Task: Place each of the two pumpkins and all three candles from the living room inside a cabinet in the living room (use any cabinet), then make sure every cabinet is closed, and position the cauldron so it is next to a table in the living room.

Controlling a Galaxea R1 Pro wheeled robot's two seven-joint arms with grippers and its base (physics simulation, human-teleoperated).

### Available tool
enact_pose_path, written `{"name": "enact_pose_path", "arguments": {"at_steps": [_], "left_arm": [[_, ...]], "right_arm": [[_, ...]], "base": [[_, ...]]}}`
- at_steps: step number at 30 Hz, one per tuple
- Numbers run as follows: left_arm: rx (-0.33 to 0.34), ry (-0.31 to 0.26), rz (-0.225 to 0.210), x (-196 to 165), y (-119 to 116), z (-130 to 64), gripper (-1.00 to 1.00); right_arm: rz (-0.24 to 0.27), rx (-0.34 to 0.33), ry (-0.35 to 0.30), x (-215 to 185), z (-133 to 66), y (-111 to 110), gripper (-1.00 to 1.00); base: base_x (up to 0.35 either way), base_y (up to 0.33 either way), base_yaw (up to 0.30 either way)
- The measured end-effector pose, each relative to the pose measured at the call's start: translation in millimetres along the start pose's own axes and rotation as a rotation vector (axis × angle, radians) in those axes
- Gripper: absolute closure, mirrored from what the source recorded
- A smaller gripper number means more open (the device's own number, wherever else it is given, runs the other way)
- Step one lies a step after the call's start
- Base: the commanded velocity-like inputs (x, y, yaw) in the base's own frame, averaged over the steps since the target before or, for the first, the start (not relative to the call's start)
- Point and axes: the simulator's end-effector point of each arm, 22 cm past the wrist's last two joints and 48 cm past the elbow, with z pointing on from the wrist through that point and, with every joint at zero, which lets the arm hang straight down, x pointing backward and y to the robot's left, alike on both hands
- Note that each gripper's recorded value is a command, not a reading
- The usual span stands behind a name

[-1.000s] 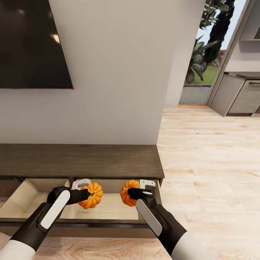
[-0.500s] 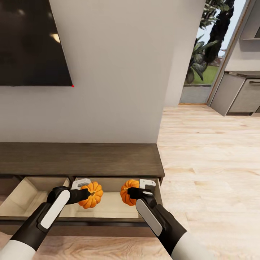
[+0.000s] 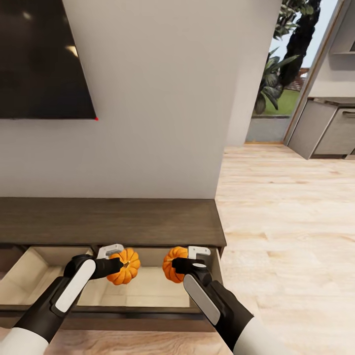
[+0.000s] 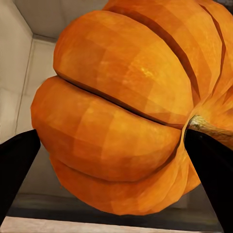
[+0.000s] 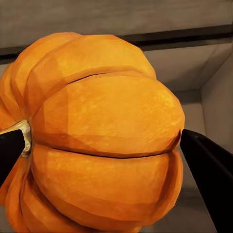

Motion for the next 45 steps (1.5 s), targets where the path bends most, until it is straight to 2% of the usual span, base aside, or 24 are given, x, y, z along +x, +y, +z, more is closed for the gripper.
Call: {"name": "enact_pose_path", "arguments": {"at_steps": [8, 11, 15, 19, 25, 32, 36, 39, 45], "left_arm": [[-0.001, 0.001, 0.003, 0.4, -0.5, 0.1, 1.0], [0.001, 0.001, 0.004, 2.8, -0.8, 3.3, 1.0], [0.001, 0.002, 0.005, 8.1, 0.1, 10.2, 1.0], [-0.002, 0.004, 0.011, 14.1, 1.3, 17.8, 1.0], [-0.02, 0.006, 0.054, 25.4, 1.4, 29.7, 1.0], [-0.021, 0.003, 0.063, 34.8, 0.0, 42.2, 1.0], [-0.053, -0.014, 0.096, 37.4, 0.3, 49.7, 1.0], [-0.048, -0.022, 0.099, 40.9, -8.6, 55.5, 1.0], [-0.051, -0.023, 0.104, 48.6, -6.5, 65.8, 1.0]], "right_arm": [[-0.006, -0.004, 0.026, 5.6, 0.0, 1.2, 1.0], [-0.033, -0.002, 0.075, 18.8, 2.6, -0.7, 1.0], [-0.055, 0.005, 0.1, 30.2, 7.8, -3.7, 1.0], [-0.058, 0.007, 0.104, 37.2, 13.5, -5.7, 1.0], [-0.058, 0.008, 0.103, 46.2, 21.8, -7.4, 1.0], [-0.051, 0.011, 0.09, 54.9, 32.0, -10.1, 1.0], [-0.051, 0.013, 0.086, 60.3, 37.6, -11.5, 1.0], [-0.052, 0.014, 0.084, 64.7, 41.8, -12.5, 1.0], [-0.053, 0.015, 0.08, 73.8, 50.2, -14.6, 1.0]], "base": [[0.066, 0.0, 0.0], [0.003, 0.0, 0.0], [0.0, 0.0, 0.0], [0.0, 0.0, 0.0], [0.0, 0.0, 0.0], [0.0, 0.0, 0.0], [0.0, 0.0, 0.0], [0.0, 0.0, 0.0], [0.0, 0.0, 0.0]]}}
